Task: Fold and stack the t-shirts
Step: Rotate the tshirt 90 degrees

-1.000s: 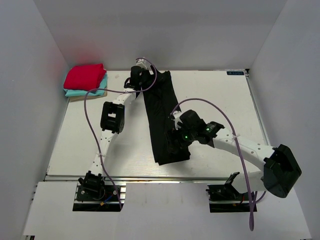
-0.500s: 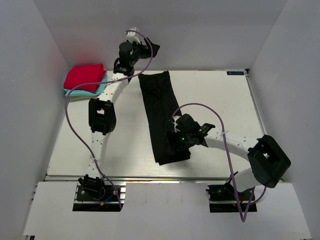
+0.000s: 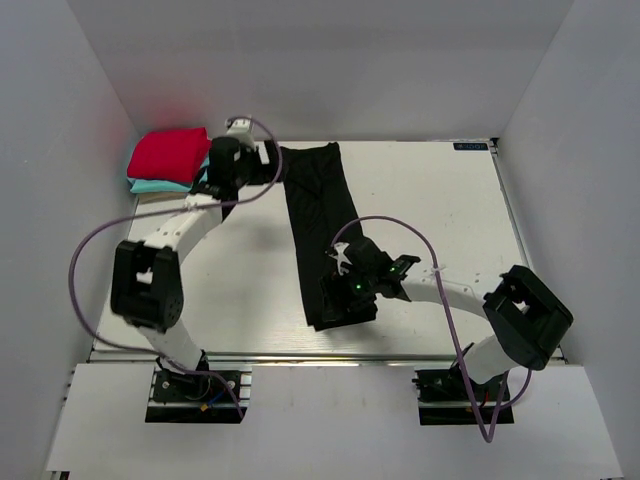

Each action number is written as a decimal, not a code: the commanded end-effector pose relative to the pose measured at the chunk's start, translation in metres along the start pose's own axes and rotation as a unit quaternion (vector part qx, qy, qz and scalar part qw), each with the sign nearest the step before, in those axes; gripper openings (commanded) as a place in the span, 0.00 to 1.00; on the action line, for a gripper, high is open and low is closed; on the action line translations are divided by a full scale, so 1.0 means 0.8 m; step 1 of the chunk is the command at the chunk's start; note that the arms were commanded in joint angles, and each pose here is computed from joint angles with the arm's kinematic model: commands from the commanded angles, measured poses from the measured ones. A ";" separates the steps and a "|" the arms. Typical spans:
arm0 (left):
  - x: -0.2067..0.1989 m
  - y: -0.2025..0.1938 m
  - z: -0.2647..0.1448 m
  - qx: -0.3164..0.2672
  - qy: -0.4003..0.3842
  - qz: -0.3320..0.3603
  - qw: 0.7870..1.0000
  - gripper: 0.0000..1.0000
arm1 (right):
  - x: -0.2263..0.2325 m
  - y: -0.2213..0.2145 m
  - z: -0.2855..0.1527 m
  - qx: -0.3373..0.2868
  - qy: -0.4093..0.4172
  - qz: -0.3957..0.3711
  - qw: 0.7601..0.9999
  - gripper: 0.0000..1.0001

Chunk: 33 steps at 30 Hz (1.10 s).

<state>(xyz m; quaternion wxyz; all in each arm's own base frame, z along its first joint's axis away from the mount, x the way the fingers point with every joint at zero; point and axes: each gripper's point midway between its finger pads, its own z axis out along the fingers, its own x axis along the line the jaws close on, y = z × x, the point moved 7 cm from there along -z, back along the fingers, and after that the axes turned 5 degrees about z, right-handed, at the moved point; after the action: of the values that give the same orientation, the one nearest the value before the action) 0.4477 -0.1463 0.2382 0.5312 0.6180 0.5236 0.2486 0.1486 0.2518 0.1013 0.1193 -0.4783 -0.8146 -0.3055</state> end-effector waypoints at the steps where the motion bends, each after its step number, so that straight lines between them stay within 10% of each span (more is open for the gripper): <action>1: -0.012 0.018 -0.065 -0.060 0.023 -0.001 0.998 1.00 | 0.008 0.009 0.002 -0.008 -0.006 -0.029 1.000 0.90; 17: -0.023 -0.047 -0.133 0.049 -0.004 -0.026 0.998 1.00 | 0.036 -0.009 -0.021 -0.022 -0.037 -0.114 0.993 0.90; 33: -0.098 -0.218 -0.163 0.285 -0.100 -0.081 0.950 1.00 | -0.047 -0.041 -0.087 -0.117 -0.279 0.064 0.951 0.90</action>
<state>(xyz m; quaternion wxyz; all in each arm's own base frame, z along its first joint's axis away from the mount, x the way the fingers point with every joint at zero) 0.2705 -0.1795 0.1505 0.4313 0.7061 0.5612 0.0203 0.1303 0.1917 0.1240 -0.0996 -0.5525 -0.7834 -0.2666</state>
